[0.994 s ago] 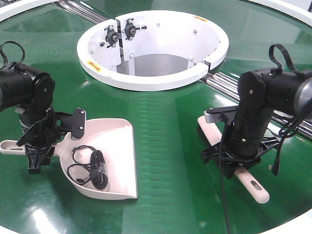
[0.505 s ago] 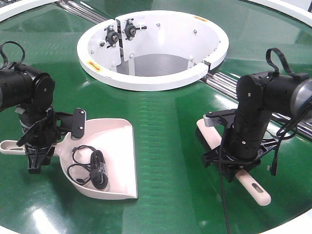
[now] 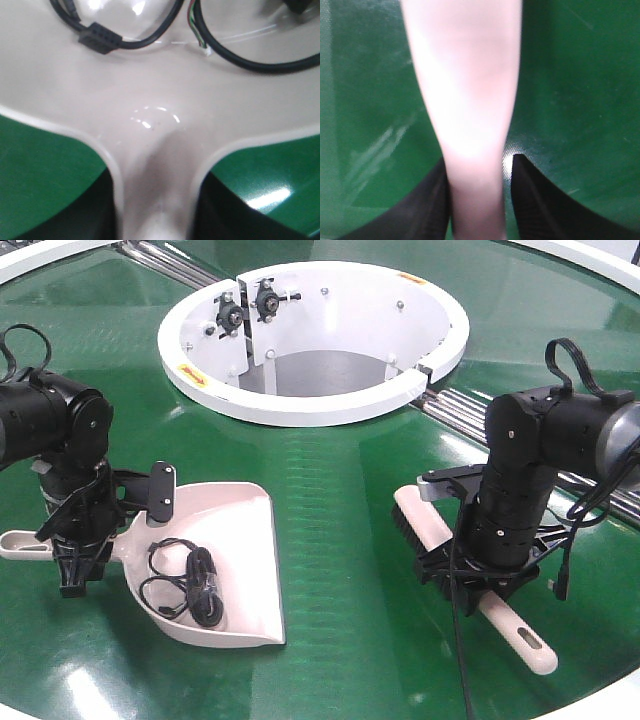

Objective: Clean and inspect green conveyor with broom and dustpan

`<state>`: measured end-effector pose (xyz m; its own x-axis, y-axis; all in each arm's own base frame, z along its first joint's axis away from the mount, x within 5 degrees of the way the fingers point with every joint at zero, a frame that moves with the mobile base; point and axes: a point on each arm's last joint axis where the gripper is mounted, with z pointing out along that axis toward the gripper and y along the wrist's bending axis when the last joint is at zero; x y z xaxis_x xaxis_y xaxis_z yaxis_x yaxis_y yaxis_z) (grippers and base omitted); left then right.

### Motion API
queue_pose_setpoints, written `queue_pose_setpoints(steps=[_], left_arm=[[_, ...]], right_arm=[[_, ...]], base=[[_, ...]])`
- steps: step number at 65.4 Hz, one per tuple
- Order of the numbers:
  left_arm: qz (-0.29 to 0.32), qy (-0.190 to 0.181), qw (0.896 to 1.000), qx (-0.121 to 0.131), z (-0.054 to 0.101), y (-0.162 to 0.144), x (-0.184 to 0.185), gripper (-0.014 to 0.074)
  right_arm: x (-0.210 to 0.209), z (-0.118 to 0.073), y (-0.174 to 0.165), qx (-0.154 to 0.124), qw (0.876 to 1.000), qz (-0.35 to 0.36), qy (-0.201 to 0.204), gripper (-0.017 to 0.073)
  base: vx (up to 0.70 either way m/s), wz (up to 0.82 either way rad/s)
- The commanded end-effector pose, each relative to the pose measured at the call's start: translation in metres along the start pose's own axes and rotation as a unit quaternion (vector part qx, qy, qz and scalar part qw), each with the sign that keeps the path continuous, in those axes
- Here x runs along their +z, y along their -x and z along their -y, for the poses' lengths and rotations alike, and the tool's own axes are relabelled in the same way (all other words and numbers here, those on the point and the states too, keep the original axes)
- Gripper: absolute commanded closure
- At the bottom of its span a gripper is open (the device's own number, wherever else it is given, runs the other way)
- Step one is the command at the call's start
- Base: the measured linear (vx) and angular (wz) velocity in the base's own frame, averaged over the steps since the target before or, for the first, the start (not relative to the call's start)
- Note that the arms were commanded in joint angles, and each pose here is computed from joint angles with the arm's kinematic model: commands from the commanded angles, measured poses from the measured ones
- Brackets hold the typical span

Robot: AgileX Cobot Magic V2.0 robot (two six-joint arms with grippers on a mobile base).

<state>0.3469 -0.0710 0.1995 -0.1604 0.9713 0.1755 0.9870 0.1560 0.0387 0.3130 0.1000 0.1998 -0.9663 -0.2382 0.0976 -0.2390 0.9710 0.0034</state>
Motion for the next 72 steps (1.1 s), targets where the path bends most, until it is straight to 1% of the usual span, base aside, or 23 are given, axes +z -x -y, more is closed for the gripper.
queue_pose_setpoints(steps=[1, 11, 22, 27, 36, 43, 46, 51, 61, 65, 68, 72], left_arm=[[0.014, 0.025, 1.000, -0.012, 0.001, -0.001, -0.021, 0.0594], [0.013, 0.021, 1.000, -0.012, 0.001, -0.002, -0.021, 0.0548], [0.010, 0.012, 1.000, -0.014, 0.003, -0.002, -0.021, 0.0426], [0.012, 0.011, 0.999, -0.027, 0.003, -0.002, -0.022, 0.0349], [0.015, 0.014, 0.997, -0.075, 0.003, -0.002, -0.023, 0.0197], [0.017, 0.018, 0.994, -0.103, 0.004, -0.003, -0.026, 0.0116], [0.020, 0.021, 0.994, -0.107, 0.004, -0.004, -0.029, 0.0090], [0.028, 0.024, 0.993, -0.110, 0.006, -0.005, -0.034, 0.0064], [0.053, 0.032, 0.991, -0.120, 0.013, -0.007, -0.051, 0.0063], [0.068, 0.031, 0.989, -0.129, 0.018, -0.009, -0.059, 0.0063], [0.085, 0.030, 0.986, -0.140, 0.022, -0.009, -0.067, 0.0063], [0.104, 0.037, 0.983, -0.148, 0.027, -0.011, -0.078, 0.0063]], right_arm=[[-0.018, 0.002, -0.002, -0.002, 1.000, 0.025, 0.002, 0.0251], [-0.018, 0.002, -0.002, -0.002, 1.000, 0.025, 0.002, 0.0242], [-0.018, 0.002, -0.002, -0.002, 1.000, 0.025, 0.002, 0.0242], [-0.018, 0.002, -0.002, -0.002, 1.000, 0.028, 0.002, 0.0242], [-0.021, 0.002, -0.002, -0.001, 0.999, 0.036, 0.002, 0.0242], [-0.026, 0.003, -0.003, -0.003, 0.999, 0.051, -0.002, 0.0242], [-0.029, 0.003, -0.004, -0.003, 0.998, 0.058, -0.001, 0.0242], [-0.035, 0.004, -0.006, -0.005, 0.998, 0.070, -0.006, 0.0242], [-0.048, 0.005, -0.012, -0.007, 0.996, 0.091, -0.010, 0.0242], [-0.056, 0.005, -0.016, -0.007, 0.994, 0.105, -0.009, 0.0242], [-0.064, 0.005, -0.019, -0.007, 0.993, 0.121, -0.009, 0.0242], [-0.074, 0.006, -0.025, -0.008, 0.990, 0.143, -0.008, 0.0242]], base=[[0.00, 0.00], [0.00, 0.00], [0.00, 0.00], [0.00, 0.00], [0.00, 0.00], [0.00, 0.00], [0.00, 0.00], [0.00, 0.00], [0.00, 0.00], [0.00, 0.00], [0.00, 0.00], [0.00, 0.00]])
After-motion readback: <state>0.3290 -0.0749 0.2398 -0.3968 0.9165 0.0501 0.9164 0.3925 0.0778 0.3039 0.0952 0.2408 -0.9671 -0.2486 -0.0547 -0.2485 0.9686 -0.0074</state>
